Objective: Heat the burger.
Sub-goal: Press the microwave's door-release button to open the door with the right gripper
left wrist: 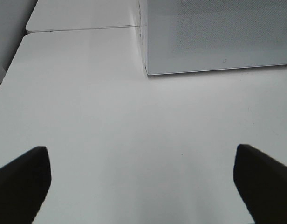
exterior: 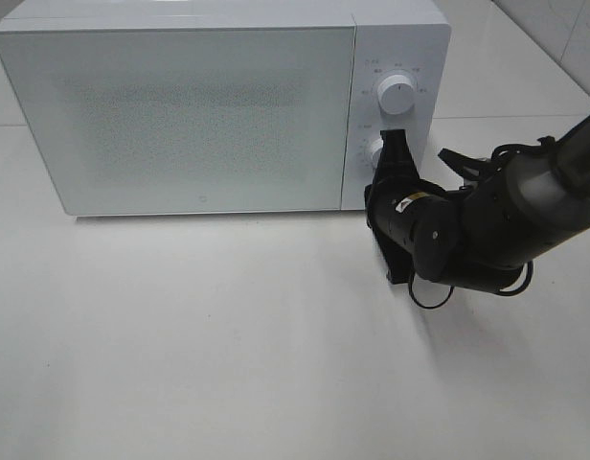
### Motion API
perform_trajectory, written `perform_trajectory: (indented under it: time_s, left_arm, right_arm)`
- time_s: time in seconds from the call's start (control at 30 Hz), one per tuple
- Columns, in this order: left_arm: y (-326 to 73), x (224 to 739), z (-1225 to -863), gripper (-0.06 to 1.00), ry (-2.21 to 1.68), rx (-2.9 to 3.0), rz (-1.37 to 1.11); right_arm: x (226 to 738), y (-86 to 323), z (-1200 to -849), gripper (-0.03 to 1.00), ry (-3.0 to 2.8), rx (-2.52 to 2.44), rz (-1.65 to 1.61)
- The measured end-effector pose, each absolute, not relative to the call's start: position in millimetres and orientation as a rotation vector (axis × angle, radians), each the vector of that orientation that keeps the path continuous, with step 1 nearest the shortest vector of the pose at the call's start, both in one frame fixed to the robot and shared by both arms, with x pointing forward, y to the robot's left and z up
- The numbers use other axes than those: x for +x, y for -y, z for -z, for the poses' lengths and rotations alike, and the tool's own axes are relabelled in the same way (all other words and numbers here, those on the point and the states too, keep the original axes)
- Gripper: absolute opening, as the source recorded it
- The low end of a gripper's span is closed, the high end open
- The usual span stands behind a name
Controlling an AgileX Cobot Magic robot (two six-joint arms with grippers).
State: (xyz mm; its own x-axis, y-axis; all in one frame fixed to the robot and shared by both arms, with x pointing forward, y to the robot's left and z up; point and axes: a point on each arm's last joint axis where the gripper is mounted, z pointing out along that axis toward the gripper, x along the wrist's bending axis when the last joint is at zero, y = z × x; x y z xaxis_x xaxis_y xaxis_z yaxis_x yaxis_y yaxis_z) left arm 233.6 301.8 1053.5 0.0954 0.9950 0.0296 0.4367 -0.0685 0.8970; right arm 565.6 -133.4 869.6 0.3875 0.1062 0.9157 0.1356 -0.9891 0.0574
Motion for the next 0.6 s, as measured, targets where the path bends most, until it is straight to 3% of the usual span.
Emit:
perform_trajectory:
  time_s: [0.6]
  left_arm:
    - [-301.8, 233.6, -1053.5, 0.99, -1.441, 1.615, -0.930]
  right_arm:
    - [577.9, 138.0, -866.3, 0.01, 0.223, -2.605, 1.769]
